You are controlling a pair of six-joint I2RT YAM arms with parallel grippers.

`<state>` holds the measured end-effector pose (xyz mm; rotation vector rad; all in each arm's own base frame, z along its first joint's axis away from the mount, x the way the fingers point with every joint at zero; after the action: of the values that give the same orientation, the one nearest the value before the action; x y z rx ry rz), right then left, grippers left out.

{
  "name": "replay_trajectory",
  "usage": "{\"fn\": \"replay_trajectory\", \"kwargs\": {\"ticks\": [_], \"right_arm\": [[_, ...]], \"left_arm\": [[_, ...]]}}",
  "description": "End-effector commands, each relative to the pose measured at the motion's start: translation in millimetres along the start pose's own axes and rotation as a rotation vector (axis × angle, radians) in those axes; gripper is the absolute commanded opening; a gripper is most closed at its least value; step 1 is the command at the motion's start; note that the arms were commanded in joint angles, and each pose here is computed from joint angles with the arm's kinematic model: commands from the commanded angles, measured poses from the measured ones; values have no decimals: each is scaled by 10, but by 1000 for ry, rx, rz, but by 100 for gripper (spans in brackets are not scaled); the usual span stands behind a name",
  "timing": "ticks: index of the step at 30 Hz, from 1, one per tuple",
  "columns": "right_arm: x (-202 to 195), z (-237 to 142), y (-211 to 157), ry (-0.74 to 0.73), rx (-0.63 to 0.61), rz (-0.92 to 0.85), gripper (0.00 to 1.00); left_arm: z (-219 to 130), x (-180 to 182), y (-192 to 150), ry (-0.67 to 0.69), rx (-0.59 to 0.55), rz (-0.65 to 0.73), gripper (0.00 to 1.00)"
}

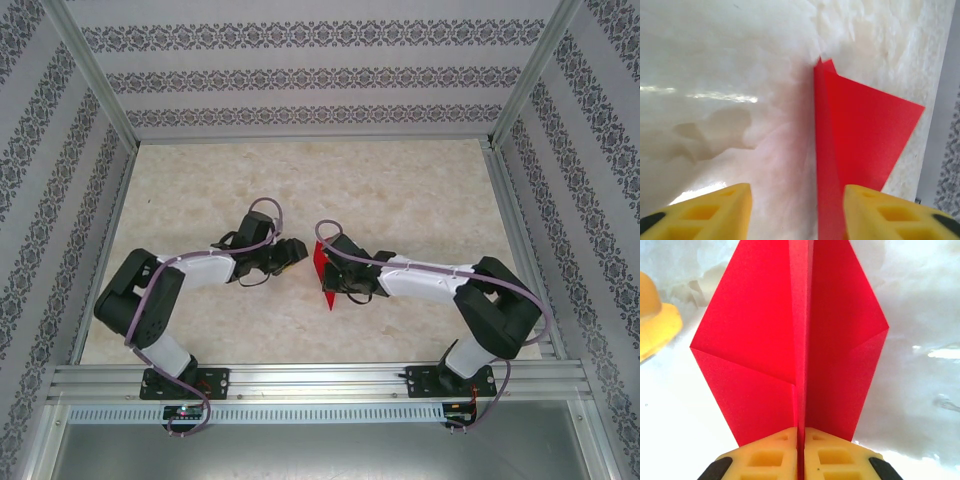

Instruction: Fold a paper plane with a square sheet of paper (pick it up from the middle)

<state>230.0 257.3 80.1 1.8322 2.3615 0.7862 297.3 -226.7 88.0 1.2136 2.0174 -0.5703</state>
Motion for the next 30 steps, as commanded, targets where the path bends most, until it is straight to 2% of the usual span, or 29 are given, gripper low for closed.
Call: {"fn": "replay_trajectory", "kwargs": {"ticks": [1, 6, 16, 23, 30], "right_arm": [[-171, -196, 12, -131, 30, -99, 11], [-274, -218, 32, -220, 54, -138, 11], [-280, -35, 89, -265, 67, -129, 16], [-221, 73, 102, -232, 70, -114, 18], [-250, 126, 68, -248, 91, -126, 22]], "left_arm": [[-169, 7, 102, 57, -56, 40, 61], [-239, 100, 142, 151, -90, 85, 70], [-364, 193, 185, 238, -150, 144, 94], [-393, 209, 193, 253, -160, 150, 100], [-384, 210, 183, 253, -152, 149, 100]]}}
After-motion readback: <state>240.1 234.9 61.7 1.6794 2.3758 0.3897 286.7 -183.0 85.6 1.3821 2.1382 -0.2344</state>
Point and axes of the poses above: each hand's point on the last joint's axis, 136 mm out from that joint toward the fingers, its own z axis out along the fingers, its own x axis along the line the jaws close on, y = z × x, the point moved 4 cm from there along -z, back along the fingers, and after that the axes turned 12 degrees about -z, right-handed, at the moved point
